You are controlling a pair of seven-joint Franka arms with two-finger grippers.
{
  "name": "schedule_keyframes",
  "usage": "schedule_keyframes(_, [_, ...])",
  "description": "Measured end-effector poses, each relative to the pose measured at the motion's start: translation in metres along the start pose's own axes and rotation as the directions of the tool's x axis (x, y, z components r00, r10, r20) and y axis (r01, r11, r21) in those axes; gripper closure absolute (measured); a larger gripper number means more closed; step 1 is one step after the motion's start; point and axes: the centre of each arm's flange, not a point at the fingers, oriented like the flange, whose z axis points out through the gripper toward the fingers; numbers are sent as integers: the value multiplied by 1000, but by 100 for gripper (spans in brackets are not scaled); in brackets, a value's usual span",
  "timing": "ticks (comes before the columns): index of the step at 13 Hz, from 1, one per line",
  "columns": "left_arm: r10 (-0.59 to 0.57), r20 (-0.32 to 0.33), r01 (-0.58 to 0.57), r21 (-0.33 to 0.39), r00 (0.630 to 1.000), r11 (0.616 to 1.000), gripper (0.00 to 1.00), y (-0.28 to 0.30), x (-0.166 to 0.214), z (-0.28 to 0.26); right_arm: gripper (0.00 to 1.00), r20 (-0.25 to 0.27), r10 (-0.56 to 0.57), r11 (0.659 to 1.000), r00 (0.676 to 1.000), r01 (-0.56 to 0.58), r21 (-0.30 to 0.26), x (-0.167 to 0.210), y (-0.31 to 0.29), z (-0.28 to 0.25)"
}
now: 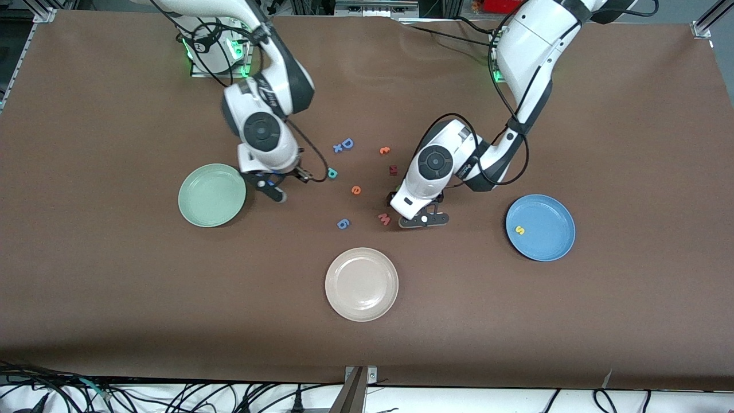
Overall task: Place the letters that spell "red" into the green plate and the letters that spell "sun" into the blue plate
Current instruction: 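Place the cyan l on the green plate while the left gripper grasps u, then carry the yellow u toward the blue plate while the right gripper grasps p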
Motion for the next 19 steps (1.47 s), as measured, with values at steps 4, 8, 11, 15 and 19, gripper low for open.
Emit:
schedule_keyframes(4, [-36, 8, 36, 3, 999, 999, 11, 3, -4, 10, 90, 36, -158, 986, 987, 159, -39, 94, 85, -17])
schedule_keyframes(8, [-56, 7, 56, -7, 998, 998, 15, 9, -9, 22, 90, 23, -283, 957, 959, 284, -53, 158, 153, 19])
schedule_keyframes(11, [-59, 12, 59, -4, 998, 998, 22, 11, -11, 28, 90, -26, -306, 951, 952, 304, -59, 176, 179, 76])
schedule_keyframes(15, [-60, 4, 60, -15, 998, 998, 52, 15, -9, 23, 83, 2, -302, 953, 953, 302, -32, 166, 171, 112])
schedule_keyframes(19, [-66, 0, 66, -16, 998, 998, 72, 15, -8, 19, 38, -1, -303, 953, 953, 302, -18, 165, 167, 104])
